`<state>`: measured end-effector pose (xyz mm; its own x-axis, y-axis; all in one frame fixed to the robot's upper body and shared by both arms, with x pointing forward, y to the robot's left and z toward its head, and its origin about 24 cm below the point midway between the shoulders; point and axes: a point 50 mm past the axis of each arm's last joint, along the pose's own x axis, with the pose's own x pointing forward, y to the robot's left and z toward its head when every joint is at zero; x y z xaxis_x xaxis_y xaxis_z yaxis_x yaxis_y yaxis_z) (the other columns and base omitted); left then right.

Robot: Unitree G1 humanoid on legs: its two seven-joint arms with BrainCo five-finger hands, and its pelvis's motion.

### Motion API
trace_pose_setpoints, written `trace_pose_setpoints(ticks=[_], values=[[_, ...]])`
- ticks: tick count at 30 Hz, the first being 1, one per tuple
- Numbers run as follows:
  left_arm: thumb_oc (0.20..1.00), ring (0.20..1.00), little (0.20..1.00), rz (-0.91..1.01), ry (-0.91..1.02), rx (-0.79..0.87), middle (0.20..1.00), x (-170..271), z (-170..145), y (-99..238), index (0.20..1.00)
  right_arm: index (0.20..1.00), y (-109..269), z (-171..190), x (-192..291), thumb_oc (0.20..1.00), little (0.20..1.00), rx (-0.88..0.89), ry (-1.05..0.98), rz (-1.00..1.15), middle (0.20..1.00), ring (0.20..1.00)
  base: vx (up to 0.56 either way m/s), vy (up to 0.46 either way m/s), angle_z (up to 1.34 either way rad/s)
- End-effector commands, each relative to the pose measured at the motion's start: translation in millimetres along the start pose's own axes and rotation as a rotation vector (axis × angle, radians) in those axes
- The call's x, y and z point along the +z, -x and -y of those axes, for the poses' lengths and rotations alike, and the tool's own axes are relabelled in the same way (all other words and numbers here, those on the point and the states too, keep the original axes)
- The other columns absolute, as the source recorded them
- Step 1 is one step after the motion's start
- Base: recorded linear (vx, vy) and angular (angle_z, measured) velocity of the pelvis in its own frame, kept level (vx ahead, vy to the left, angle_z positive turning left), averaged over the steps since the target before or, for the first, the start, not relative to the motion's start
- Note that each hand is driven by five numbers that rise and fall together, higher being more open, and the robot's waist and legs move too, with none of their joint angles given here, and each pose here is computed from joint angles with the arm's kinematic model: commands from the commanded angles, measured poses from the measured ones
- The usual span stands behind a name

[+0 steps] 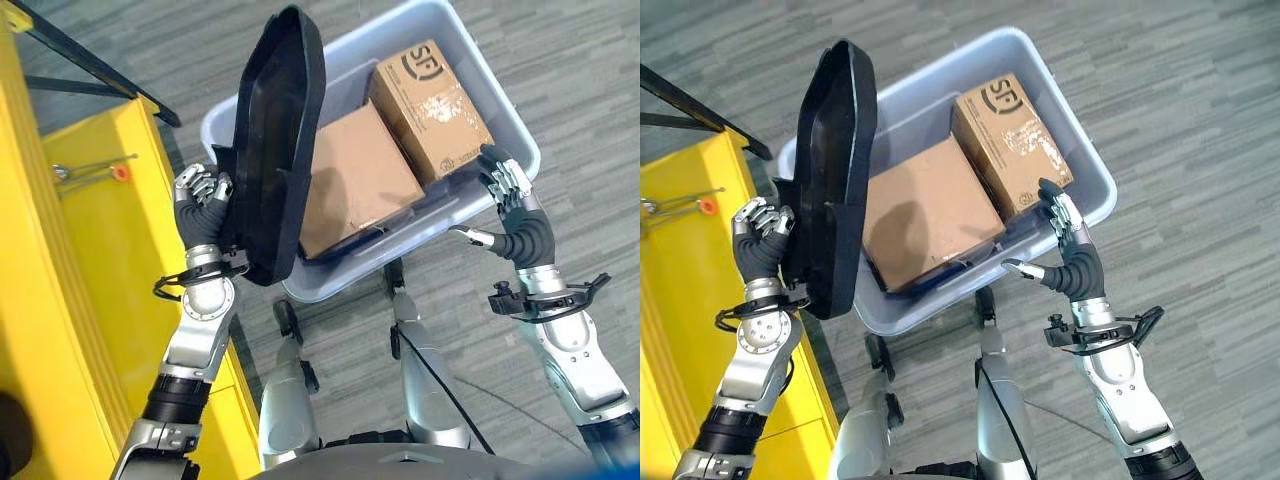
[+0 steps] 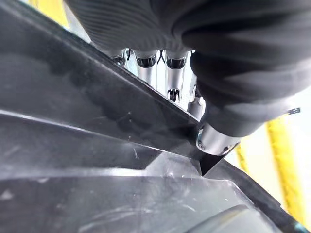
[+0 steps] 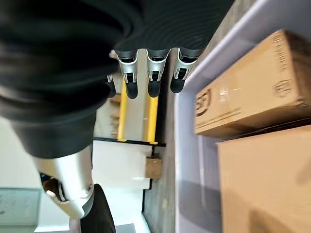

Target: Move parts from the plastic box to the shelf.

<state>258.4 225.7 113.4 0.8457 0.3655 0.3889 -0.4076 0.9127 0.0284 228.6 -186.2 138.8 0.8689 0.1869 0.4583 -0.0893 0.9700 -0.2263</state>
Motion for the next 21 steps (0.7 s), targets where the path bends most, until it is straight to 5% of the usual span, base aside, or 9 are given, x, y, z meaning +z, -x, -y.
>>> trace_pose_setpoints(ticks=[1, 21], values=[[0.200, 0.200, 0.200, 0.161, -0.007, -0.071, 0.200, 27, -12, -4, 0.200, 1.000, 3, 9, 4, 1.000, 1.000, 0.000, -0.005, 0.014, 1.000, 1.000, 0.02, -0.062, 0.19], [0.200, 0.200, 0.200, -0.058, -0.038, -0.220, 0.200, -3, -34, 48, 0.200, 1.000, 14, 27, -15, 1.000, 1.000, 0.004, -0.003, -0.114, 1.000, 1.000, -0.03, -0.115, 0.41]])
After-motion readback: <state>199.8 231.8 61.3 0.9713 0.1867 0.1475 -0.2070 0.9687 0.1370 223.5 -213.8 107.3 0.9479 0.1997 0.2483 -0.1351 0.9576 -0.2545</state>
